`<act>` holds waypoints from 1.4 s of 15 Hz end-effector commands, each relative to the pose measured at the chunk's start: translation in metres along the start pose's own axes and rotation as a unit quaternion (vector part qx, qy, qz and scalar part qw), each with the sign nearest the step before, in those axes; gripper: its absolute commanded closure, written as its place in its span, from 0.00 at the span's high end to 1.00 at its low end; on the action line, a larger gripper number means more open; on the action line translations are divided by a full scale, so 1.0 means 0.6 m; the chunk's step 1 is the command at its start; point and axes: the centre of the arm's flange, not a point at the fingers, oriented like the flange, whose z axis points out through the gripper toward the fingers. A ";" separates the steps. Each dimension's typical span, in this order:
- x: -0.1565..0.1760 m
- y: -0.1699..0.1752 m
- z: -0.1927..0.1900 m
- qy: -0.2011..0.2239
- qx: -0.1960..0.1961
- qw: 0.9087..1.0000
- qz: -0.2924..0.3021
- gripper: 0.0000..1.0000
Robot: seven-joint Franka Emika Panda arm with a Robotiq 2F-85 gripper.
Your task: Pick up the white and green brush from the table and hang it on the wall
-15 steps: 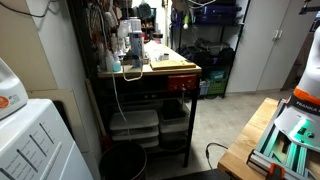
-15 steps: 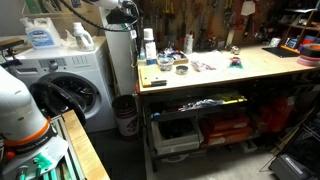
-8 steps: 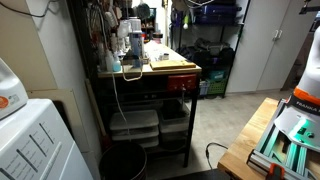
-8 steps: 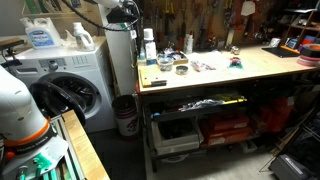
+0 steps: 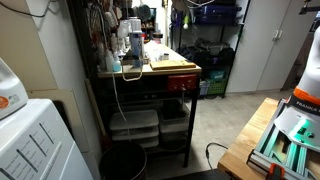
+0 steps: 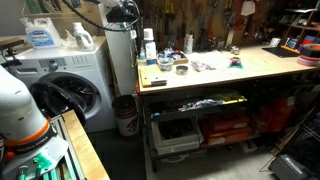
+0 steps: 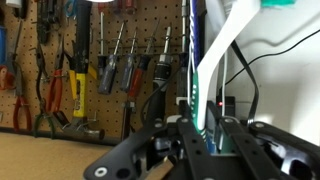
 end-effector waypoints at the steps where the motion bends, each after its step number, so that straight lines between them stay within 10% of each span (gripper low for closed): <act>1: 0.014 0.003 0.006 -0.019 -0.004 1.000 0.005 0.05; 8: 0.010 0.009 0.009 -0.047 -0.006 0.999 0.002 0.06; 10: 0.011 0.009 0.008 -0.054 -0.007 0.999 -0.001 0.46; 21: 0.007 0.019 -0.027 -0.116 -0.004 0.993 -0.026 1.00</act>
